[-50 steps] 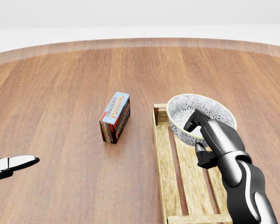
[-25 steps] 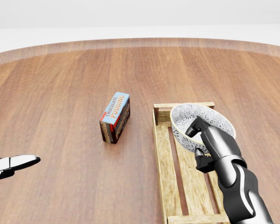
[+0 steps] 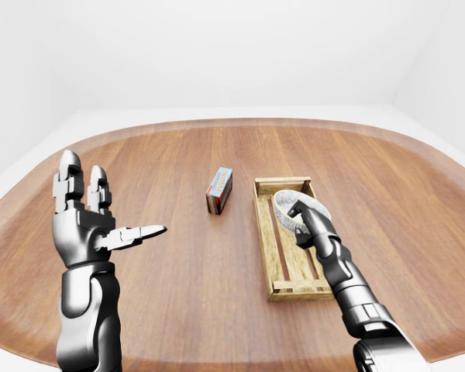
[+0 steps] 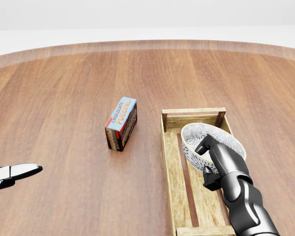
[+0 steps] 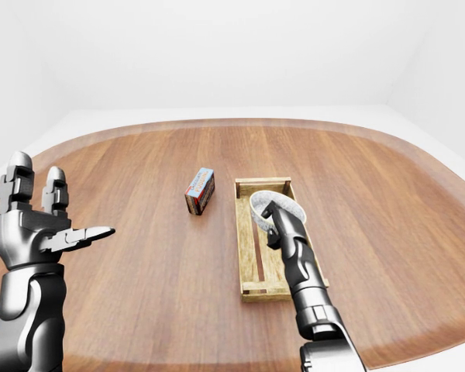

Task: Pick up the bowl on the left and put it in the tray.

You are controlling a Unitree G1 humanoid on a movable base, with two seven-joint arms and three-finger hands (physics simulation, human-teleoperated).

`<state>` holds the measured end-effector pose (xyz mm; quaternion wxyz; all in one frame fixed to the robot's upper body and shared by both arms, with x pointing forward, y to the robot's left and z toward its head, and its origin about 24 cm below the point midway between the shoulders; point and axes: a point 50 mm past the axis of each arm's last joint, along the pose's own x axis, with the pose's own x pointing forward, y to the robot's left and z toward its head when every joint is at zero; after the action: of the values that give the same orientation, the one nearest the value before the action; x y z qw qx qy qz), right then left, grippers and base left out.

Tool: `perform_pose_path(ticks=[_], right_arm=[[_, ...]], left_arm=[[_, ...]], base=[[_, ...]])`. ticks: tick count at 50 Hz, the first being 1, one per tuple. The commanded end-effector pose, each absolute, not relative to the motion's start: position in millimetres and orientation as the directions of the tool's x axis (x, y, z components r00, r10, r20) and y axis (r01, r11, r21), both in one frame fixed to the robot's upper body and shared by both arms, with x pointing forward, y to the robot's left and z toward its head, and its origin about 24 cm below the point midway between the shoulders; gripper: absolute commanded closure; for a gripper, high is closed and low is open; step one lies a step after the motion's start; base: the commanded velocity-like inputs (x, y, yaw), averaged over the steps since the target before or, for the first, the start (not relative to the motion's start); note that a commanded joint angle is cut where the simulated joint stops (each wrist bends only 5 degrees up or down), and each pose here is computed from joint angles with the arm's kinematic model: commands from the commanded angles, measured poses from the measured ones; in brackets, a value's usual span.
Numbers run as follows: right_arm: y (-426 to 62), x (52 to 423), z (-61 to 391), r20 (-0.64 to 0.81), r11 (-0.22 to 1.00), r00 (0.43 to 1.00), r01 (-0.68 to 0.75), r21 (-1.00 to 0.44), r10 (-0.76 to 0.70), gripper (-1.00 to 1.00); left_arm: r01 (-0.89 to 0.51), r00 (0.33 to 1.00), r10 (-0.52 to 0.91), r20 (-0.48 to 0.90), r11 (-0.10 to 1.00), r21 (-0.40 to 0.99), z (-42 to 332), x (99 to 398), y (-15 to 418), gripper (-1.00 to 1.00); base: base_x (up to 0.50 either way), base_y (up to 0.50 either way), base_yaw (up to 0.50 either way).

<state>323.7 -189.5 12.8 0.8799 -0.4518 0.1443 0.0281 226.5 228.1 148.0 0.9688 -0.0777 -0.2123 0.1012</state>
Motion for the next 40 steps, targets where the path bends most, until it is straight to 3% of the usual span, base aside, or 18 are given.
perform_pose_path(ticks=[1, 40], right_arm=[[-190, 324, 3, -0.293, 0.540, 0.949, -0.189, -0.820, -0.113, 1.00], [-183, 321, -23, -0.384, 0.557, 0.911, -0.242, -0.795, -0.152, 1.00]], left_arm=[[-0.162, 0.887, 0.229, 0.400, 0.967, -0.194, 149, 226, 228, -1.00], [-0.162, 0.888, 0.230, 0.398, 0.967, -0.197, 149, 227, 229, -1.00]], base=[[0.00, 0.00, 0.00], [0.00, 0.00, 0.00]])
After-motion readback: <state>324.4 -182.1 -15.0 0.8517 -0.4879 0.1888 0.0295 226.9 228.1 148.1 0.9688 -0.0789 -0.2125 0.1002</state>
